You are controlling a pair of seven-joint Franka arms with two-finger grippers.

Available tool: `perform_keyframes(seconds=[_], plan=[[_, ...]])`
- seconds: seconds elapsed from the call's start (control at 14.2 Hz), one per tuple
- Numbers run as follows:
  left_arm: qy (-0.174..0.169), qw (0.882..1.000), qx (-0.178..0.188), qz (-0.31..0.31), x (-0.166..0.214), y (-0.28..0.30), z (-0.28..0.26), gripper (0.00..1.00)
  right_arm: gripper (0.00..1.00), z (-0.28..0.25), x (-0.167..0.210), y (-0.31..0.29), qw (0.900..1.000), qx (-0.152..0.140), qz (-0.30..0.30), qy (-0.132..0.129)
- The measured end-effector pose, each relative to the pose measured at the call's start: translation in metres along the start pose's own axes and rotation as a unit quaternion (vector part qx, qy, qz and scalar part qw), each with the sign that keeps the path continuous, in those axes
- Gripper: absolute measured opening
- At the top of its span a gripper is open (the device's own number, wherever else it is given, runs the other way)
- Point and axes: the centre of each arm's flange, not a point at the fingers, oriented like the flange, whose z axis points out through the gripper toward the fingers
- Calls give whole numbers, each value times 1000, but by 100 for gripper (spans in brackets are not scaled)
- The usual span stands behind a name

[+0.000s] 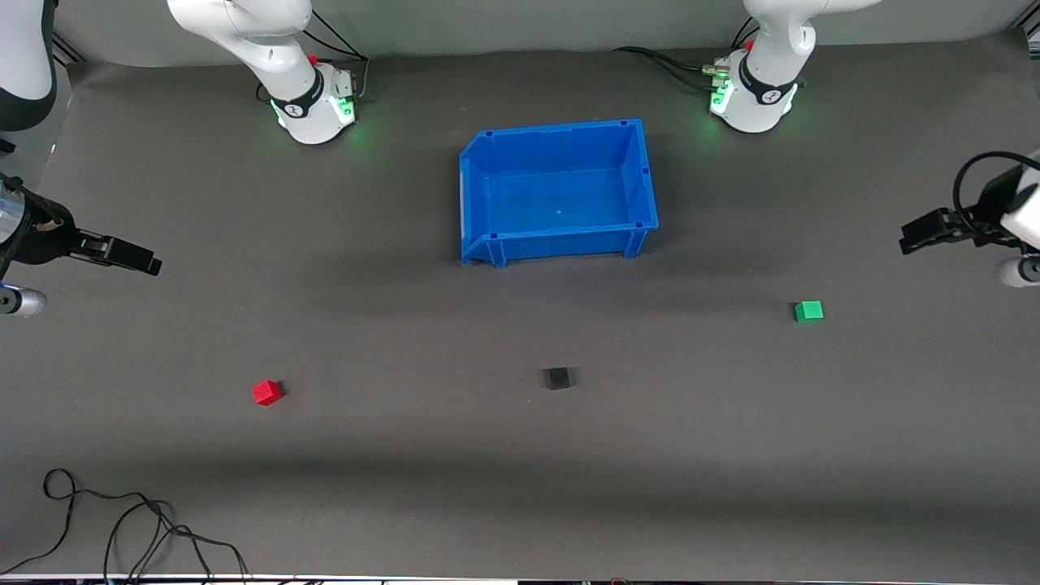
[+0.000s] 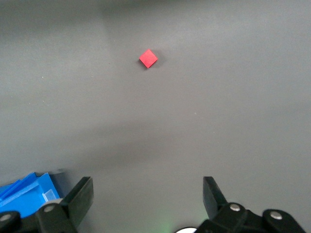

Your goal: Attach green and red cubes to black cube

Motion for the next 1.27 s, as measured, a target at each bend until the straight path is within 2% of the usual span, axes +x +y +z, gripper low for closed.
perform_keyframes(seconds=[0.35,0.78,1.06,1.27], plan=[[-36,997,3,-68,18,-25,48,100,100,46,31,-6,999,-3,-31,-20],[-6,987,-3,-159,33,-37,155,99,100,138,85,-16,998,-3,-47,-39],[15,971,1,-238,30,-35,201,100,100,184,108,-17,995,0,-95,-38],[34,944,-3,-329,22,-31,234,100,100,226,124,-14,990,2,-133,-44]])
